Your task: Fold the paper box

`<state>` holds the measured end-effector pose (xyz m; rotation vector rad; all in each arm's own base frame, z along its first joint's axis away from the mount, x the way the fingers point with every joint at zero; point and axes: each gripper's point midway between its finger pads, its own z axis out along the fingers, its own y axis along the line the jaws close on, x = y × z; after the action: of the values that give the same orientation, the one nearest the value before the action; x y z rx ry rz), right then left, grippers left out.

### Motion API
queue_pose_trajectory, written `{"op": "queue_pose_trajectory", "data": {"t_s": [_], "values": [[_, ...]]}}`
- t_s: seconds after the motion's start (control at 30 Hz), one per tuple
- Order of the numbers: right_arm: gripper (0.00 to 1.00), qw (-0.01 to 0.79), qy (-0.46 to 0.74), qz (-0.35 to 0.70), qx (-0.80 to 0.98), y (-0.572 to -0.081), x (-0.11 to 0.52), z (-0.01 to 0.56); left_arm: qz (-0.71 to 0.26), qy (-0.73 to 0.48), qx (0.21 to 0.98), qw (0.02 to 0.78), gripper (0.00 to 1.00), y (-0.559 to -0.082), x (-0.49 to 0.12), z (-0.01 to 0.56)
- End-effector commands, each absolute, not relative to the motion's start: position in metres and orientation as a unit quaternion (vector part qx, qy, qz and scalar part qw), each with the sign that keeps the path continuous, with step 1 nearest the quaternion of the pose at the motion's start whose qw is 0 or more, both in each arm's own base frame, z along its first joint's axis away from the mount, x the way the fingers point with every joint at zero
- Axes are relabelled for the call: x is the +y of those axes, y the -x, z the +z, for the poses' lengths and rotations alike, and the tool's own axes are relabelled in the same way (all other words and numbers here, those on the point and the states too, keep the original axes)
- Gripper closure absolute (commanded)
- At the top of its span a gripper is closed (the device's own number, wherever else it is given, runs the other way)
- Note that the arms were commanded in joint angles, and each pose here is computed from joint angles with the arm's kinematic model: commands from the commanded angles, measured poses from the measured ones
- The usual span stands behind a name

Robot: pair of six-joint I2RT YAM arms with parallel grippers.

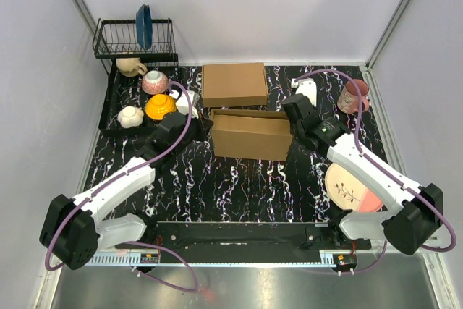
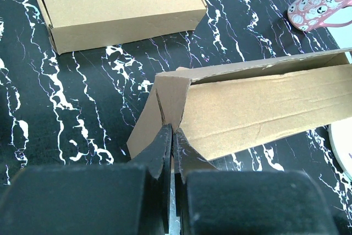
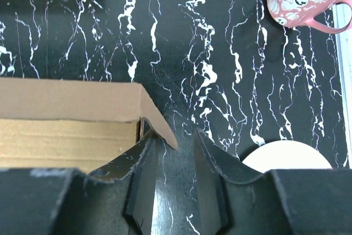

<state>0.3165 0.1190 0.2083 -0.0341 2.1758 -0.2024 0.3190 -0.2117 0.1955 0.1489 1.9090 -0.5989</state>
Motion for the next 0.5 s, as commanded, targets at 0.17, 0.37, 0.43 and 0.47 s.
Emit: {"op": "queue_pose_trajectory", "data": {"t_s": [0.17,0.37,0.43,0.47], "values": [[0.68,0.485,-0.016,-0.053,0.873,-0.336,0.123,0.211,-0.226,-0.079,0.833,0.498,1.00,-0.311,-0.208,0.169],[0.81,0.488,-0.017,-0.012,0.873,-0.335,0.133,0.214,-0.226,-0.078,0.834,0.496,1.00,-0.311,-0.208,0.168],[0.85,0.487,-0.019,0.005,0.873,-0.335,0.137,0.218,-0.227,-0.079,0.834,0.496,1.00,-0.310,-0.209,0.168],[0.88,0.489,-0.020,0.013,0.872,-0.335,0.139,0.222,-0.227,-0.079,0.834,0.496,1.00,-0.310,-0.209,0.168]]}}
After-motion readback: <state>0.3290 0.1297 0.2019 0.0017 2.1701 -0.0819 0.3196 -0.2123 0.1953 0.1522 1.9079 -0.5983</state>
